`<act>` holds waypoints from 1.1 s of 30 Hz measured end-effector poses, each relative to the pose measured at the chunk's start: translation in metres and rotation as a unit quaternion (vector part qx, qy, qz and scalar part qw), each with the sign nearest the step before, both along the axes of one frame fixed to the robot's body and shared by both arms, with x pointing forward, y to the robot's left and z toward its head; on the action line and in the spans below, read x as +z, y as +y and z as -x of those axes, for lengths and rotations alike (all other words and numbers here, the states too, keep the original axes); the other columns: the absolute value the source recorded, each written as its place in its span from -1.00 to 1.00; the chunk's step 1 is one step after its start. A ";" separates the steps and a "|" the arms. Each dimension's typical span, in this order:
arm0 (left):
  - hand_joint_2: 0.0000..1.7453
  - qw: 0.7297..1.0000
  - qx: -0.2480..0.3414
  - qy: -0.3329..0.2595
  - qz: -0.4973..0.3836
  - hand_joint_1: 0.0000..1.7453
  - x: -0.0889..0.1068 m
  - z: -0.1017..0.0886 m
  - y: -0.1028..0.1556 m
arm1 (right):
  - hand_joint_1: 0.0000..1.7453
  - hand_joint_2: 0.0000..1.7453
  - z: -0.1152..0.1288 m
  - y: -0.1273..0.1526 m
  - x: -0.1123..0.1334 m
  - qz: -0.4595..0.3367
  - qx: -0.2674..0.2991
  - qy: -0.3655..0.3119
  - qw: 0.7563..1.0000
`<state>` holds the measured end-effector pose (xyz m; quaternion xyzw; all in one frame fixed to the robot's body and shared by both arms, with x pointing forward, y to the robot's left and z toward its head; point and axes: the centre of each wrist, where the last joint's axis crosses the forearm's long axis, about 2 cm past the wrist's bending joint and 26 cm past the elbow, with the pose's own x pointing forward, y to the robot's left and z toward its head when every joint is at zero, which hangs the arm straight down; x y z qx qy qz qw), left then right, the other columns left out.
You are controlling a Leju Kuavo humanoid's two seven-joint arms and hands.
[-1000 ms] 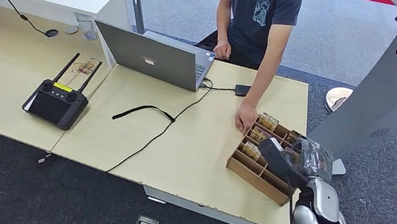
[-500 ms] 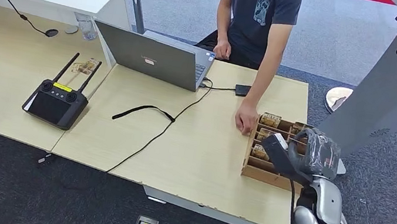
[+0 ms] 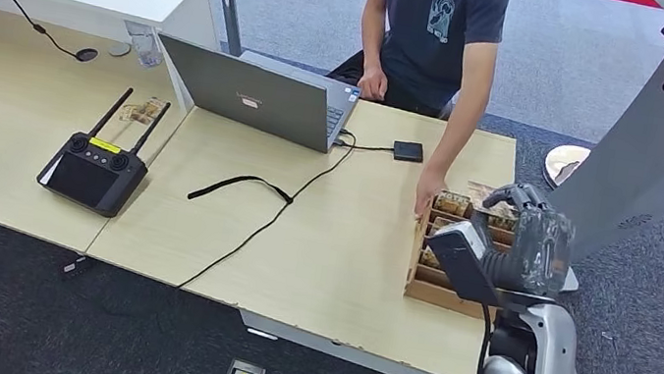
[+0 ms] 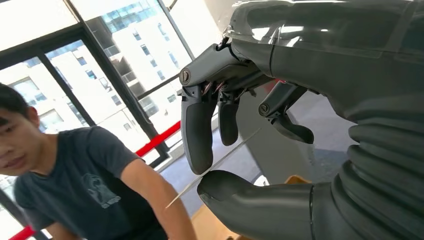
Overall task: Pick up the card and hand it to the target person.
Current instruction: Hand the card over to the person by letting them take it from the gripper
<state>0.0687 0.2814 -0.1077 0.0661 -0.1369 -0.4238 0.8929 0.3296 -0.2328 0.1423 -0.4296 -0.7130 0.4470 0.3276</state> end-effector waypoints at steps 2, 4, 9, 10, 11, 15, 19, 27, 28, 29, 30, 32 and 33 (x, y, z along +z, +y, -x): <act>-1.00 1.000 0.000 0.000 -0.001 -1.00 0.000 0.000 0.001 | 1.00 1.00 0.002 0.004 0.003 -0.010 0.010 -0.004 1.000; -1.00 1.000 0.001 -0.001 -0.004 -1.00 0.000 0.000 0.001 | 1.00 1.00 0.004 0.008 0.006 -0.018 0.018 -0.006 1.000; -1.00 1.000 0.003 0.000 -0.009 -1.00 0.000 0.000 0.002 | 1.00 1.00 0.007 0.013 0.009 -0.030 0.028 -0.006 0.999; -1.00 1.000 0.003 0.000 -0.009 -1.00 0.000 0.000 0.002 | 1.00 1.00 0.008 0.014 0.009 -0.031 0.029 -0.006 0.999; -1.00 1.000 0.003 0.000 -0.009 -1.00 0.000 0.000 0.002 | 1.00 1.00 0.008 0.014 0.009 -0.032 0.030 -0.005 0.999; -1.00 1.000 0.003 0.001 -0.010 -1.00 0.000 0.000 0.002 | 1.00 1.00 0.011 0.016 0.011 -0.033 0.033 0.000 0.999; -1.00 1.000 0.003 0.002 -0.010 -1.00 0.000 0.000 0.004 | 1.00 1.00 0.012 0.018 0.012 -0.036 0.033 0.003 0.999; -1.00 1.000 0.002 0.005 -0.010 -1.00 0.000 0.000 0.006 | 1.00 1.00 0.015 0.018 0.015 -0.040 0.031 0.007 0.999; -1.00 1.000 0.002 0.005 -0.010 -1.00 0.000 0.000 0.006 | 1.00 1.00 0.015 0.018 0.015 -0.040 0.030 0.007 0.999; -1.00 1.000 0.002 0.005 -0.010 -1.00 0.000 0.000 0.006 | 1.00 1.00 0.015 0.018 0.015 -0.041 0.030 0.007 0.999; -1.00 1.000 0.002 0.005 -0.010 -1.00 0.000 0.000 0.006 | 1.00 1.00 0.016 0.018 0.016 -0.041 0.029 0.007 0.999; -1.00 1.000 0.002 0.006 -0.010 -1.00 0.000 0.000 0.006 | 1.00 1.00 0.016 0.019 0.016 -0.040 0.028 0.007 0.999; -1.00 1.000 0.002 0.006 -0.010 -1.00 0.000 0.000 0.006 | 1.00 1.00 0.016 0.019 0.016 -0.039 0.028 0.007 0.999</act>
